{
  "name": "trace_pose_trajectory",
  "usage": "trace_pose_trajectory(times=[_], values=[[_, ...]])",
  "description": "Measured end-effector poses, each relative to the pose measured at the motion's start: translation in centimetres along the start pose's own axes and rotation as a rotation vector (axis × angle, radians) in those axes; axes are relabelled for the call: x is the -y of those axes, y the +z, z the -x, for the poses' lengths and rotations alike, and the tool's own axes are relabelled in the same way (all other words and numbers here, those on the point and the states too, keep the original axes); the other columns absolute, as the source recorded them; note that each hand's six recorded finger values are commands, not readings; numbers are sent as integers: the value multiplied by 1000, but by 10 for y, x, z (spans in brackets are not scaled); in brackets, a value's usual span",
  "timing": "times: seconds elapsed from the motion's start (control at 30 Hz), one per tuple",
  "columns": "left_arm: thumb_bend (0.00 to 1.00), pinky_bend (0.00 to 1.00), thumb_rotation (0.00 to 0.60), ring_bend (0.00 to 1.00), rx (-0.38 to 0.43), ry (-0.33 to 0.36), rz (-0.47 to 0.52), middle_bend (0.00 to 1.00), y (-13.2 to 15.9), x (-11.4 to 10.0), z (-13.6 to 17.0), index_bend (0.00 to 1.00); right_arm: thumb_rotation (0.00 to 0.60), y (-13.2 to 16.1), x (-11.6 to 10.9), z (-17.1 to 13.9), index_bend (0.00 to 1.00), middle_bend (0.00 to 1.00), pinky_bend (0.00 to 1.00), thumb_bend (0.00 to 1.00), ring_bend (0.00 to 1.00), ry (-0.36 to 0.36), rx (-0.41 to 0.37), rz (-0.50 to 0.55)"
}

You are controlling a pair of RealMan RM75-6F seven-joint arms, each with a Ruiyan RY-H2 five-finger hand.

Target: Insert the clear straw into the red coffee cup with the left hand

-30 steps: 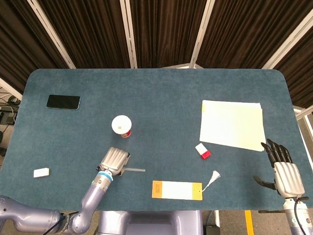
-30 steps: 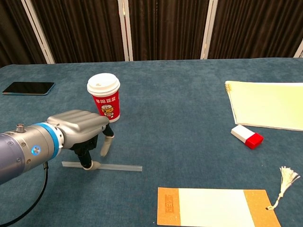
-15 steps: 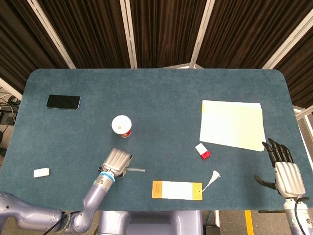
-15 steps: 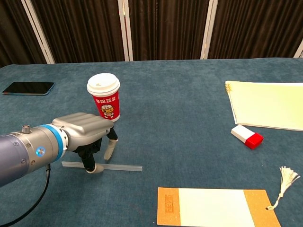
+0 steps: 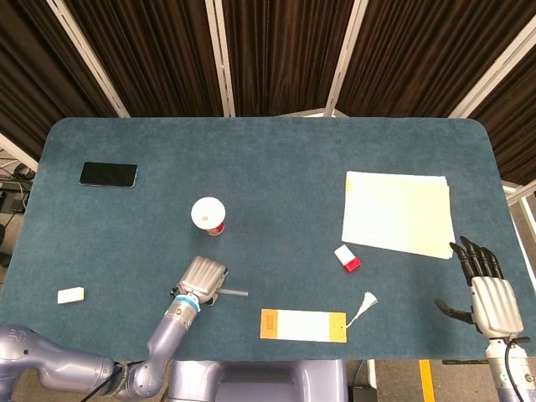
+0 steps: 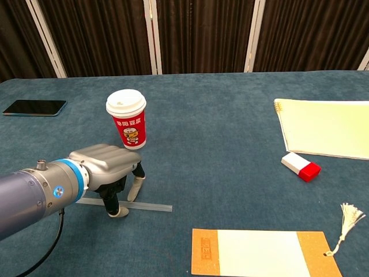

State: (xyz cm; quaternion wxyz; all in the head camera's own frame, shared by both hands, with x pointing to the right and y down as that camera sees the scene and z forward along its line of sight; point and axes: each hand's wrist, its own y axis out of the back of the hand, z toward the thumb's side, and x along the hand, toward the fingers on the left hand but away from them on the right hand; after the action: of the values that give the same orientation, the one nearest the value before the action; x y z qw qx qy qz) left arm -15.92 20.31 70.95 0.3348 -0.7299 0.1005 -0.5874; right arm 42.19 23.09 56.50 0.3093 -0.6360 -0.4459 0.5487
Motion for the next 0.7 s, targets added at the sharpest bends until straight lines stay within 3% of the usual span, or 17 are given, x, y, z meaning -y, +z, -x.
trace_pose_trajectory(times=[0.17, 0.37, 0.7], values=[[366, 780, 600, 924, -6, -7, 5, 1000, 0, 2, 0, 585, 600, 0, 0, 0, 63, 0, 0, 147, 0, 0, -3, 2], [365, 780, 600, 925, -12, 31, 9, 1000, -3, -8, 1, 584, 600, 1, -2, 0, 63, 0, 0, 149, 0, -6, -7, 13], [366, 780, 600, 924, -49, 138, 18, 1000, -30, -47, 5, 585, 600, -2, -7, 1, 63, 0, 0, 149, 0, -40, 36, 79]])
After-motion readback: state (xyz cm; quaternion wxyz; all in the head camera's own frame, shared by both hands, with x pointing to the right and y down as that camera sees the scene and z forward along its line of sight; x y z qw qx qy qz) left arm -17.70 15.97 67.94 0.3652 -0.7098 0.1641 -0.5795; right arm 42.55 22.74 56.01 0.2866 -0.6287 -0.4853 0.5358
